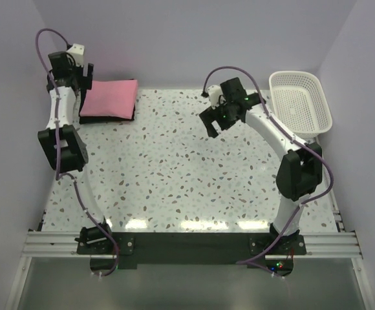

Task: Fold and stack the t-shirts
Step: Neatly place the folded tshirt to the corner, then reset both grippers

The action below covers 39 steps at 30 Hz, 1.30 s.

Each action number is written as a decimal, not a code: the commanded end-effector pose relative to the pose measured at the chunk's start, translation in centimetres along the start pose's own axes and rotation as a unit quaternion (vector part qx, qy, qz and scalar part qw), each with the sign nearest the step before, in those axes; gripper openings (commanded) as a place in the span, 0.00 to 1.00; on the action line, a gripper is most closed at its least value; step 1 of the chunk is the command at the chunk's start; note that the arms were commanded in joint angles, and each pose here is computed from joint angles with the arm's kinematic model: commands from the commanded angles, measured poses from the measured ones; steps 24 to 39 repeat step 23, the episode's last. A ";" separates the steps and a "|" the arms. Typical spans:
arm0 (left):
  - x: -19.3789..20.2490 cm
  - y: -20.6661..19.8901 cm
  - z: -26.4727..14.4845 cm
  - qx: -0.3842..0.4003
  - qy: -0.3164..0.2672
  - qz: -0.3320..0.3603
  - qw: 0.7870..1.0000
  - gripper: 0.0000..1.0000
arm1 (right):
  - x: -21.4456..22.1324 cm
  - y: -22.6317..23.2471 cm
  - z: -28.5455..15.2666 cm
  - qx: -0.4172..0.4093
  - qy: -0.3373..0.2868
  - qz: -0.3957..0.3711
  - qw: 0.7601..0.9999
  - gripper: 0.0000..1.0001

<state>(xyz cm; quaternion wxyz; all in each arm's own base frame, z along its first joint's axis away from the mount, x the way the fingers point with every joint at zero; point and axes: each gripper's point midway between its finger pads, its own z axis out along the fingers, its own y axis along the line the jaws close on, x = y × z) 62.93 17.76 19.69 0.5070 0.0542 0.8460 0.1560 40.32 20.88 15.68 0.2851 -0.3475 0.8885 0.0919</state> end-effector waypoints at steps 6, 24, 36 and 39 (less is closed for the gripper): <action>-6.6 -12.2 -12.2 0.183 -0.019 0.053 0.982 1.00 | -1.0 -9.6 -5.5 0.034 -0.071 0.163 0.983 0.99; 0.7 -20.1 -23.3 0.312 0.019 -0.001 0.950 1.00 | 8.1 -6.8 -9.9 0.004 -0.048 0.236 0.970 0.99; 0.7 -20.1 -23.3 0.312 0.019 -0.001 0.950 1.00 | 8.1 -6.8 -9.9 0.004 -0.048 0.236 0.970 0.99; 0.7 -20.1 -23.3 0.312 0.019 -0.001 0.950 1.00 | 8.1 -6.8 -9.9 0.004 -0.048 0.236 0.970 0.99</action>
